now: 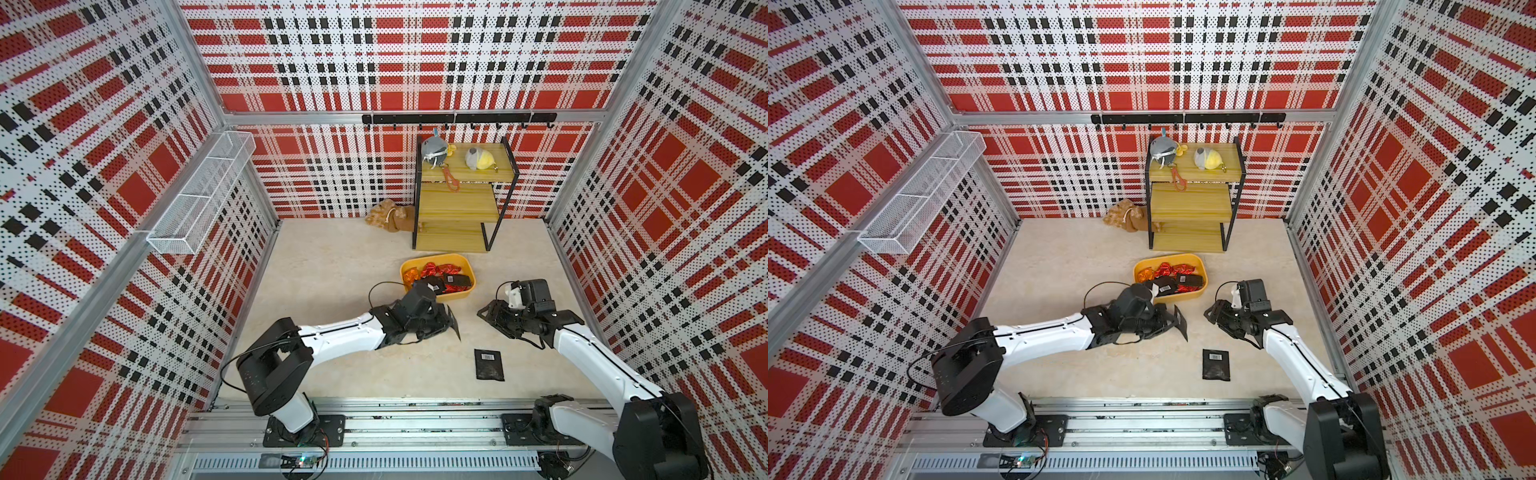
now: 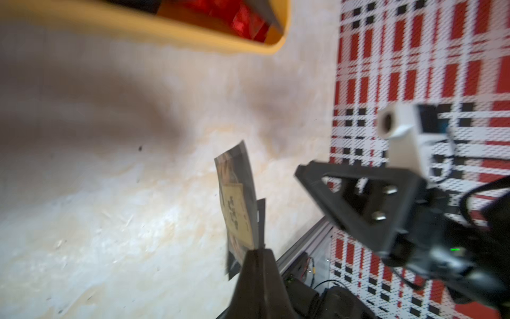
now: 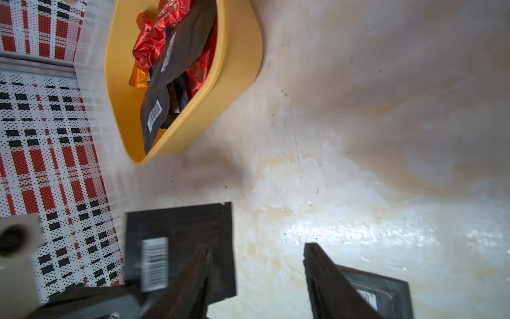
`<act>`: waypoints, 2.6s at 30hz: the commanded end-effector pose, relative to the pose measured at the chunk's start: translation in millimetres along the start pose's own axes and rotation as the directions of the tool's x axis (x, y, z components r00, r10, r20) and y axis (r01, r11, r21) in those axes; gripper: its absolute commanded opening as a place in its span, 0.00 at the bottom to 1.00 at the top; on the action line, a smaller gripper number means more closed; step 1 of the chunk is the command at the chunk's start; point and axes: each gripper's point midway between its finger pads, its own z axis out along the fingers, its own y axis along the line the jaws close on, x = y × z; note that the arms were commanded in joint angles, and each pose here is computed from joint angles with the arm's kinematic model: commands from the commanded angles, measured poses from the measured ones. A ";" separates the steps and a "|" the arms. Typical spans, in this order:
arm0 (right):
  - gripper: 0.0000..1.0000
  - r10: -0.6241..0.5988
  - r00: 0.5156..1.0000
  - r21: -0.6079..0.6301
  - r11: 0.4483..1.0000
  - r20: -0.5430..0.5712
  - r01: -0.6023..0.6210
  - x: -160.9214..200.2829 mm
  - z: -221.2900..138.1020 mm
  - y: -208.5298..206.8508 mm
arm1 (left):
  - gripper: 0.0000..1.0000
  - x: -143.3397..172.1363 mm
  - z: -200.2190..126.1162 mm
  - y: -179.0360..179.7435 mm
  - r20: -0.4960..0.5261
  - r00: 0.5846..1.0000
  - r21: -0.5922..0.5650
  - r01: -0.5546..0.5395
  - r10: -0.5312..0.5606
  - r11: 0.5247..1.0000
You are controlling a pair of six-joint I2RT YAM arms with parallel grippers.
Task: Put the tea bags into the storage box
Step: Place the tea bag in the storage box, then pick up the tea bag from the center of the board.
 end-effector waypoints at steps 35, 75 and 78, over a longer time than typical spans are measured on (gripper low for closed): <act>0.68 0.360 0.925 0.288 0.905 -0.120 -0.314 124.9 -23.9 -104.8 | 0.54 -132.2 2.4 42.5 0.055 0.998 -0.001 -0.025 0.025 1.000; 0.00 0.452 0.887 0.140 0.888 -0.096 -0.438 133.1 6.9 -108.6 | 0.54 -114.9 -11.1 45.3 0.054 0.998 -0.009 -0.018 0.019 1.000; 0.00 0.433 0.897 0.108 0.899 -0.089 -0.424 127.2 1.3 -99.5 | 0.54 -111.5 -11.3 44.9 0.051 0.998 -0.009 -0.020 0.021 1.000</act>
